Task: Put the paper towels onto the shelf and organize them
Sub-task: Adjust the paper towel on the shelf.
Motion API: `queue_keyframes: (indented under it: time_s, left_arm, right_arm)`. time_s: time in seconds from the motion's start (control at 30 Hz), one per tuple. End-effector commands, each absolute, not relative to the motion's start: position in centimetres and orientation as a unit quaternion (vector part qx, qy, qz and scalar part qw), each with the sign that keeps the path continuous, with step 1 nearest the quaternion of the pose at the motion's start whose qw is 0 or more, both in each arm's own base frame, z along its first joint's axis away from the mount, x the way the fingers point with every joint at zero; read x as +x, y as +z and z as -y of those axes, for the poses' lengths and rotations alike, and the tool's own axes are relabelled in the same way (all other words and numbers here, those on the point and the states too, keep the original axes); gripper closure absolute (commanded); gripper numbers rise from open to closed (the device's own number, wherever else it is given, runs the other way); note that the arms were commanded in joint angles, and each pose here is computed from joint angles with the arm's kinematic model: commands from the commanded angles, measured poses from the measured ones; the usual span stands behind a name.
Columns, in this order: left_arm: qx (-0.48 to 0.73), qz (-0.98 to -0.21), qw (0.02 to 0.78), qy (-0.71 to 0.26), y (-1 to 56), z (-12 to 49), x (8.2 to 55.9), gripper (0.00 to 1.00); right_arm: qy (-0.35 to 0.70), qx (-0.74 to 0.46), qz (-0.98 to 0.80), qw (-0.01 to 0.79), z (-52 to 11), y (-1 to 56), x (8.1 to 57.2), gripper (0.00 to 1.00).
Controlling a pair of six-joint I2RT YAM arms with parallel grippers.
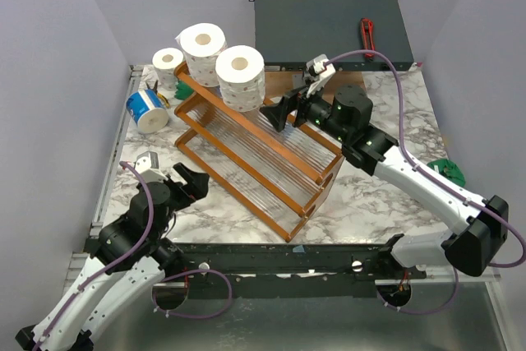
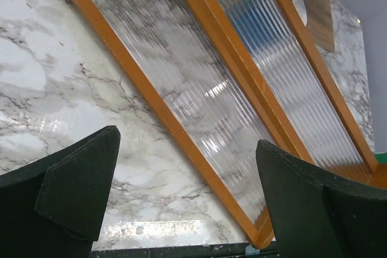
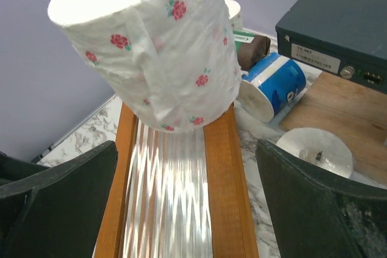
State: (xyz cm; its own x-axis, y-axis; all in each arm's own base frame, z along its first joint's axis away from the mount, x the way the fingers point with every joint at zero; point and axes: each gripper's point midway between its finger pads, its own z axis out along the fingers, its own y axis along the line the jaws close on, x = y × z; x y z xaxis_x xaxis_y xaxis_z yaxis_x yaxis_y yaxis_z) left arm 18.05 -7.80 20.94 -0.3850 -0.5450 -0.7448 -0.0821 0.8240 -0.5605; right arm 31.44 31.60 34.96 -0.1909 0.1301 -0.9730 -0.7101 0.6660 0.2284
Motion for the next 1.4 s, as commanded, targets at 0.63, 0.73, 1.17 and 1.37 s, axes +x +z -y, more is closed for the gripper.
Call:
queue_keyframes:
  time_s: [0.63, 0.73, 1.17, 1.37]
  left_arm:
    - [-0.154, -0.818, 0.491, -0.258, 19.0, 10.6, 18.3, 0.01]
    - [-0.151, -0.819, 0.49, -0.258, 19.0, 10.8, 18.4, 0.01]
    - [-0.147, -0.822, 0.479, -0.269, 18.4, 11.5, 18.4, 0.01]
    - [-0.146, -0.823, 0.478, -0.271, 18.3, 11.6, 18.4, 0.01]
  right_arm:
    - [0.363, -0.24, -0.653, 0.62, -37.6, 36.5, 34.0, 0.0]
    - [0.363, -0.233, -0.656, 0.62, -37.6, 36.4, 34.2, 0.01]
    - [0.392, -0.223, -0.656, 0.605, -38.6, 36.3, 34.1, 0.04]
    - [0.405, -0.217, -0.656, 0.599, -39.2, 36.5, 34.3, 0.06]
